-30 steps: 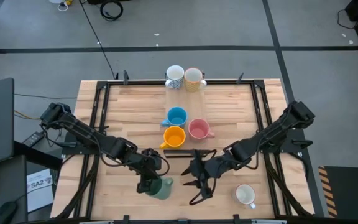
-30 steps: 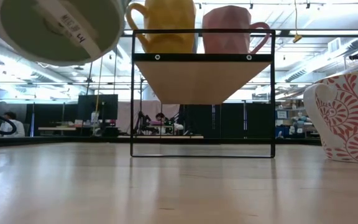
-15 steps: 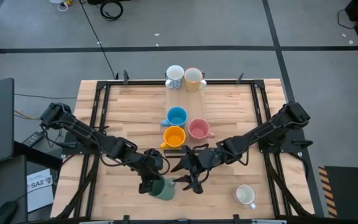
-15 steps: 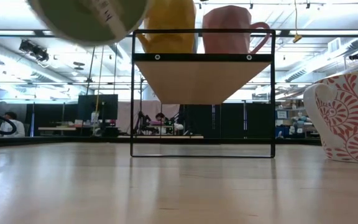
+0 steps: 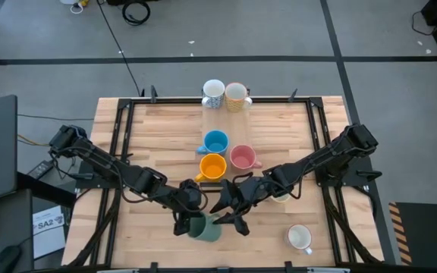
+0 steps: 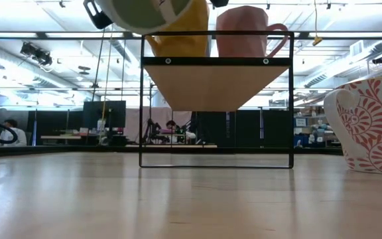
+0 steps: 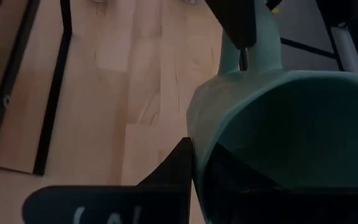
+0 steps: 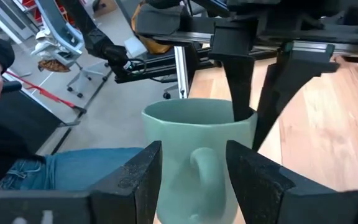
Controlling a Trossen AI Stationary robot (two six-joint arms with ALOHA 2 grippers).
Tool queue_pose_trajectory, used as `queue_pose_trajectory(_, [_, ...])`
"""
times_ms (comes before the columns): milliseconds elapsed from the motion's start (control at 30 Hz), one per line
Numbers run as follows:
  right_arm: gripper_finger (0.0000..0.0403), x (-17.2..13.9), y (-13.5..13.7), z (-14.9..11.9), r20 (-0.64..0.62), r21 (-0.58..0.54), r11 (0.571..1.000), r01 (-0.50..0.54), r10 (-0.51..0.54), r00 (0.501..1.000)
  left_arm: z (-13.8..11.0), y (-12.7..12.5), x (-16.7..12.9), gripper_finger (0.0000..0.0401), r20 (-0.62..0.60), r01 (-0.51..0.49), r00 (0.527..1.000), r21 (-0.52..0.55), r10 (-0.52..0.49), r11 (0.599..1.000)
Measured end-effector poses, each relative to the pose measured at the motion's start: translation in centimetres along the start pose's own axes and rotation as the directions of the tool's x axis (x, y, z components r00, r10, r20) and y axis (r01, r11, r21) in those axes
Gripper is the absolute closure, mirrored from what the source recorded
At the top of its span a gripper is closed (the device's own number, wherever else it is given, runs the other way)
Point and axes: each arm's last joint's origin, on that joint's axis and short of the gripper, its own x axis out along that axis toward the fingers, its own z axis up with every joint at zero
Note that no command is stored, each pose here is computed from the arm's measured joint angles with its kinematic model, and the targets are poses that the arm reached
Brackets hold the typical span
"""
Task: Place coffee mugs
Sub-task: Put the green mug on the shelf
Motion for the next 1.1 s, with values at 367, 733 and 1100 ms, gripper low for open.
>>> queue_pose_trajectory(367, [0.0219, -0.01, -0.07, -0.47, -0.053, 0.055, 0.999, -0.002, 0.005, 0.999, 0.21, 0.02, -0.01, 0.0372, 0.040, -0.033, 0.999, 0.000, 0.033, 0.999])
queue_pose_trajectory(733, [0.0262, -0.01, -0.11, -0.48, -0.056, 0.055, 0.998, 0.000, 0.003, 0.998, 0.22, 0.05, -0.01, 0.0372, 0.044, -0.041, 0.998, 0.000, 0.041, 0.999])
queue_pose_trajectory(1100, [0.0341, -0.01, -0.13, -0.49, -0.056, 0.051, 0.999, 0.000, 0.003, 0.998, 0.29, 0.01, -0.06, 0.0372, 0.049, -0.039, 0.998, 0.003, 0.039, 0.999])
